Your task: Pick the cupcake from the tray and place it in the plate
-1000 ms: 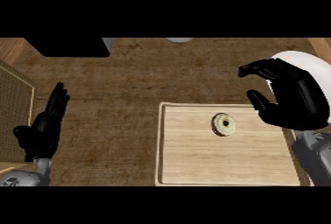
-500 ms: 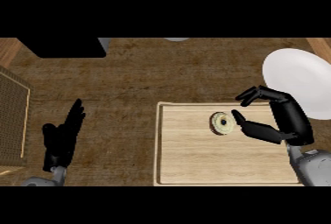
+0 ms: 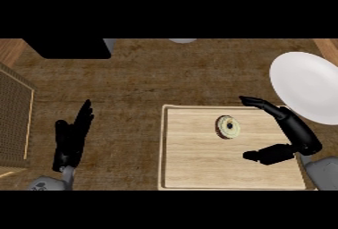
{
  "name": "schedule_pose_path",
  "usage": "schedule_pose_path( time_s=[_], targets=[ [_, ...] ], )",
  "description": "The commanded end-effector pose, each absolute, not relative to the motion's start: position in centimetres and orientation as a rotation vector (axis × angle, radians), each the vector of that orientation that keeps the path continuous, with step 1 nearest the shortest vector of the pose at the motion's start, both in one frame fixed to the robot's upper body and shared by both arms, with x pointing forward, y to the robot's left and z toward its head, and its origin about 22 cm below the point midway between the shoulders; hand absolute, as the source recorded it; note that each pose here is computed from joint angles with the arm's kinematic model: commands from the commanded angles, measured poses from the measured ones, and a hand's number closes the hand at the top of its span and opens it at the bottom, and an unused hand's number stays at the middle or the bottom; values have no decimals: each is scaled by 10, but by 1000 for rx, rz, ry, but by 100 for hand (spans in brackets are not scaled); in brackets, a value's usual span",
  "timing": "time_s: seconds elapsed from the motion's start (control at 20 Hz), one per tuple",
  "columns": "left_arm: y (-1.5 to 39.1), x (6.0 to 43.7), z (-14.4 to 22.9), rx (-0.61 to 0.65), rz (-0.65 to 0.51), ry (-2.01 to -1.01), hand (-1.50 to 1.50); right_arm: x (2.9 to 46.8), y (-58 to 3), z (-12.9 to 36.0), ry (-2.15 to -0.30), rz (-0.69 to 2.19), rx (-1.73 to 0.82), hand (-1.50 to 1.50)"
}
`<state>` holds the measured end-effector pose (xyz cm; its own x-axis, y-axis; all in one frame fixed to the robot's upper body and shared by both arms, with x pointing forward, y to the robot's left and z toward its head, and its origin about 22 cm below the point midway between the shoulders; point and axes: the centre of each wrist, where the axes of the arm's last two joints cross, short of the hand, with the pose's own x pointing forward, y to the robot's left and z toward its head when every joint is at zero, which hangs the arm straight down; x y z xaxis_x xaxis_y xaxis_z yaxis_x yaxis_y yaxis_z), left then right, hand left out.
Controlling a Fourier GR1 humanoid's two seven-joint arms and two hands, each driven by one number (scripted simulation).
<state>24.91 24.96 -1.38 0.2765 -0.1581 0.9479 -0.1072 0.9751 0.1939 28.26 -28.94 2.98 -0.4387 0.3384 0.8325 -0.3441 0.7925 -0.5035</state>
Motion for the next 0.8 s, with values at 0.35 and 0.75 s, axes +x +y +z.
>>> schedule_pose_path(
  time_s=[0.35, 0.75],
  targets=[
    [234, 253, -10, 220, -43, -1291, 0, 316, -271, 124, -1622, 1269, -305, -150],
    [235, 256, -11, 233, -17, -1287, 0, 319, -236, 112, -1307, 1471, -228, -150]
  ],
)
